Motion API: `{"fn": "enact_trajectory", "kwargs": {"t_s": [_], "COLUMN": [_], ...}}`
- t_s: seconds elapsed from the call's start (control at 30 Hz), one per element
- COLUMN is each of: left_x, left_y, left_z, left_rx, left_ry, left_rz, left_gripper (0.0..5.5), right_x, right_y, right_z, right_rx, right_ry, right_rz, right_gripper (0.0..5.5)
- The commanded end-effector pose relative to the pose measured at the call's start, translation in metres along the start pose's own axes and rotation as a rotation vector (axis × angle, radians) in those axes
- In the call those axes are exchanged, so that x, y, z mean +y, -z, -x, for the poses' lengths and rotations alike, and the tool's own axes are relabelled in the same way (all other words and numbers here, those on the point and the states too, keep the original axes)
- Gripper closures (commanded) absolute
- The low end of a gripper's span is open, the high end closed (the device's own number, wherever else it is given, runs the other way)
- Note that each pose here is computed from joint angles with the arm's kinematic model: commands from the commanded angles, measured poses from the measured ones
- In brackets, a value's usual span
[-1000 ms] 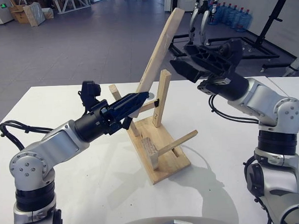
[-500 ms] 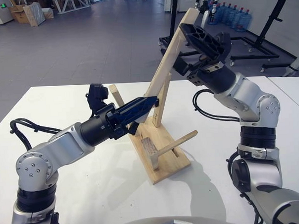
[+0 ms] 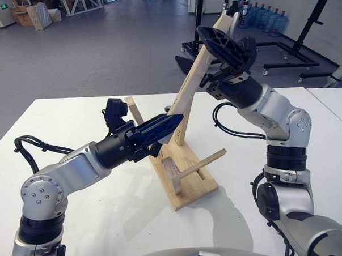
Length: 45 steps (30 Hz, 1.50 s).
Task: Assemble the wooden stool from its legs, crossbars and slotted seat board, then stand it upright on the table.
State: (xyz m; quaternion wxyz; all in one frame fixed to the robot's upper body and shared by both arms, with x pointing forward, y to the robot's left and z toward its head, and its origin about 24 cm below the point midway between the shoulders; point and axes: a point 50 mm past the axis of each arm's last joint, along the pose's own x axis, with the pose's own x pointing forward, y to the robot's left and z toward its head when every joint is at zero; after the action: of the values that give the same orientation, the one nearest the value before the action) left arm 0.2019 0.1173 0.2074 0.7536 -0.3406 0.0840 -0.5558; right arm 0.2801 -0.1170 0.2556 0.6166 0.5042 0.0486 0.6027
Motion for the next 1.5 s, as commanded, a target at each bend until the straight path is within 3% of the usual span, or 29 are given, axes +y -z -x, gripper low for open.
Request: {"fn": "enact_trajectory", "kwargs": {"t_s": [0.03, 0.47, 0.8, 0.87, 1.07, 1.33, 1.43, 1.5], "left_x": [-0.001, -0.001, 0.000, 0.000, 0.008, 0.012, 0.010, 0.017], "left_y": [0.001, 0.001, 0.002, 0.001, -0.008, -0.043, -0.036, -0.013], "left_z": [0.000, -0.002, -0.001, -0.001, -0.001, 0.021, 0.050, 0.076], "left_rx": [-0.002, -0.002, 0.009, 0.005, -0.042, -0.196, -0.070, 0.184], "left_ry": [-0.003, 0.004, -0.008, -0.011, -0.089, -0.273, -0.381, -0.482], "left_rz": [-0.010, -0.016, -0.017, -0.019, -0.062, -0.201, -0.301, -0.388], "left_gripper": [3.44, 3.44, 3.44, 2.85, 1.98, 1.95, 1.95, 1.95], "right_x": [0.002, 0.002, -0.002, -0.004, -0.009, -0.010, -0.004, 0.001], "right_y": [-0.002, 0.002, 0.004, 0.004, 0.003, -0.019, -0.027, -0.032], "right_z": [-0.002, -0.003, 0.007, 0.010, 0.015, 0.025, 0.036, 0.043], "right_rx": [-0.009, 0.000, 0.028, 0.030, 0.014, -0.096, -0.110, -0.122], "right_ry": [-0.003, -0.001, 0.100, 0.122, 0.152, 0.217, 0.240, 0.252], "right_rz": [0.004, 0.001, 0.092, 0.116, 0.160, 0.254, 0.298, 0.321], "right_gripper": [0.96, 3.30, 3.41, 3.44, 3.44, 3.44, 3.44, 3.44]}}
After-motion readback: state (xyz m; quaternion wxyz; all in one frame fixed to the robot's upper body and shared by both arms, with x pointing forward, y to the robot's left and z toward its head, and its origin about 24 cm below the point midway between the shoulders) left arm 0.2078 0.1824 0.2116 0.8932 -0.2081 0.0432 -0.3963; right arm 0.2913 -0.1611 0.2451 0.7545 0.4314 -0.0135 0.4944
